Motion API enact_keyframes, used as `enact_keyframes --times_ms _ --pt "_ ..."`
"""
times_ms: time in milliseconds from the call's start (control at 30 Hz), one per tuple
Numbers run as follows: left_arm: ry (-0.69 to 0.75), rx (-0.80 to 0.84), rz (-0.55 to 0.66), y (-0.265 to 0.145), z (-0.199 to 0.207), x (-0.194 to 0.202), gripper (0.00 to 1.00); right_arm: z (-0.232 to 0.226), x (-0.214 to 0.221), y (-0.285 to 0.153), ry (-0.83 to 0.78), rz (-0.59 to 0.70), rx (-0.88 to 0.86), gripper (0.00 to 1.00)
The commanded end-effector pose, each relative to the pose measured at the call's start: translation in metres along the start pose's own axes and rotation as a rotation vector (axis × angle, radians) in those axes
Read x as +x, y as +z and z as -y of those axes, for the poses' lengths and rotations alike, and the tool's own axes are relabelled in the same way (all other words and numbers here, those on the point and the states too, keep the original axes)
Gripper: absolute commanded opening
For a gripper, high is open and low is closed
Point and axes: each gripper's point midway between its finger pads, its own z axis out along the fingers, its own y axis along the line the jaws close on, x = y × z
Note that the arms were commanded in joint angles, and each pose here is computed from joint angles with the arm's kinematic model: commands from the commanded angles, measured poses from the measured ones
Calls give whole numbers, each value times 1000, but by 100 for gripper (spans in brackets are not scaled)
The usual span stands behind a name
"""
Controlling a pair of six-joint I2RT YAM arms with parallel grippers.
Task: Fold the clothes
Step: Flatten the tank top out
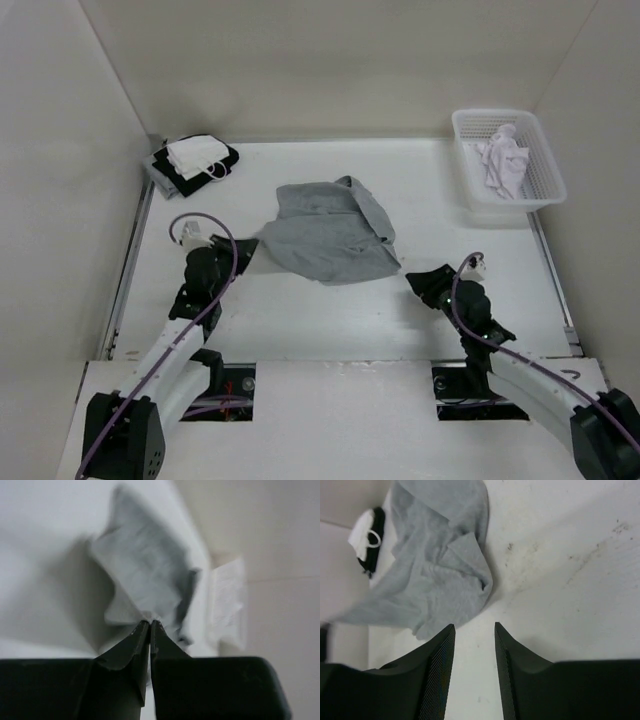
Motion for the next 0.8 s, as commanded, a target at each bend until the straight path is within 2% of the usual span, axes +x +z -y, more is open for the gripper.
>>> enact_keyframes --times_ms 0,33,100,200,233,267,300,333,367,533,767 --pt "-9 29 -57 -16 -19 17 2 -25 -40 -14 -10 137 -24 43" --pt "-10 29 -61 -17 -21 19 2 -24 -39 -15 -15 132 -16 43" --pt "-12 41 -50 -20 -21 16 3 -17 -29 -21 -41 82 38 36" --pt "-10 54 -52 -22 -19 15 3 -18 -9 -19 -79 -22 66 14" --pt "-7 57 -54 -21 -19 15 4 -28 3 -15 -119 -83 70 10" --pt "-5 57 -54 -21 -19 15 4 -30 4 -13 -128 -89 73 10" --pt "-3 58 -55 -20 -19 16 4 -40 8 -6 -193 -109 75 13" --pt "-1 58 -57 -20 -19 16 4 -53 9 3 -274 -122 82 22" --pt "-1 56 -59 -19 -20 17 4 -59 10 8 -306 -125 87 27" --pt "23 86 -77 -18 -12 25 5 -88 6 61 -479 -105 128 43" --pt "46 105 -104 -14 -10 34 5 -101 14 109 -541 -147 136 45"
